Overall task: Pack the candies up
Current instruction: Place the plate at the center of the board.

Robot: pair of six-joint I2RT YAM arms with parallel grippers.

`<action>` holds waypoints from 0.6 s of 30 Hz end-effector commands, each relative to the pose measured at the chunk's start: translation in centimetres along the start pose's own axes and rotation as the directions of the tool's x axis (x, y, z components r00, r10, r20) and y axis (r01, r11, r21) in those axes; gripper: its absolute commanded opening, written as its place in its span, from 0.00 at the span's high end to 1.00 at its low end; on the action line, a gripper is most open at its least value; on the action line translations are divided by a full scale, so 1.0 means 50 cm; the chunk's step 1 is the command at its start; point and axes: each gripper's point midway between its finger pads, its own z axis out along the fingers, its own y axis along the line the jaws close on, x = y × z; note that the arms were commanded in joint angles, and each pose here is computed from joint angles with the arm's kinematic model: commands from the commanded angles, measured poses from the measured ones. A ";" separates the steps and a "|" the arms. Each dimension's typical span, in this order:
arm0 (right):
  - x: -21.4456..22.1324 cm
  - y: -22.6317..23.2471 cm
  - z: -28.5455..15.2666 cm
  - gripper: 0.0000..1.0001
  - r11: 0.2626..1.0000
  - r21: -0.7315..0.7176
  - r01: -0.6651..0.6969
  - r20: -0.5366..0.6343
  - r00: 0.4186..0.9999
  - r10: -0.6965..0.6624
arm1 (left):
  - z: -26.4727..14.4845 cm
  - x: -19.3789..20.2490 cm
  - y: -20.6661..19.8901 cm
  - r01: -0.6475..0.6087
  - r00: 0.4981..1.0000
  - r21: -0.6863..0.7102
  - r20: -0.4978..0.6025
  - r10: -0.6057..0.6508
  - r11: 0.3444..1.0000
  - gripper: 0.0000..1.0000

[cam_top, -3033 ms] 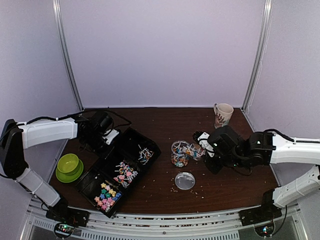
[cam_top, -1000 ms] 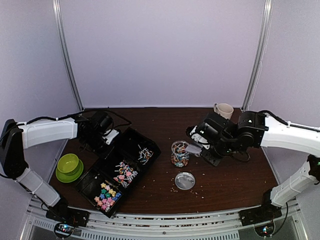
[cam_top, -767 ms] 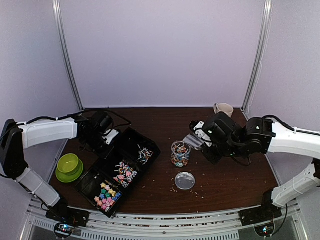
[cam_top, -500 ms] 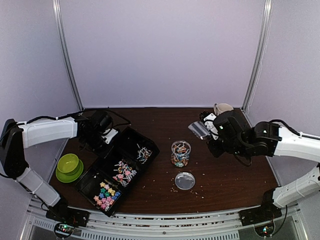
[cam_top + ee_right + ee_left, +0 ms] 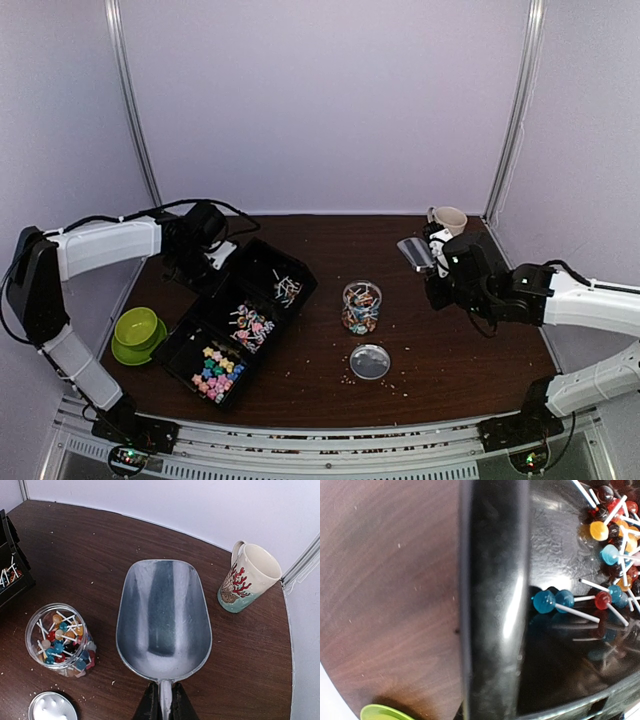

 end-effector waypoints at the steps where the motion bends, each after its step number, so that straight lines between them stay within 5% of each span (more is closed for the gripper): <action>1: -0.011 -0.008 0.029 1.00 0.997 -0.002 -0.075 0.045 0.996 0.075 | -0.026 -0.076 -0.005 0.008 0.997 0.033 0.075 -0.011 0.999 1.00; 18: 0.057 -0.055 0.133 1.00 0.993 0.051 -0.106 -0.023 0.994 0.107 | 0.024 -0.165 0.077 0.071 0.996 0.014 0.045 -0.072 0.997 1.00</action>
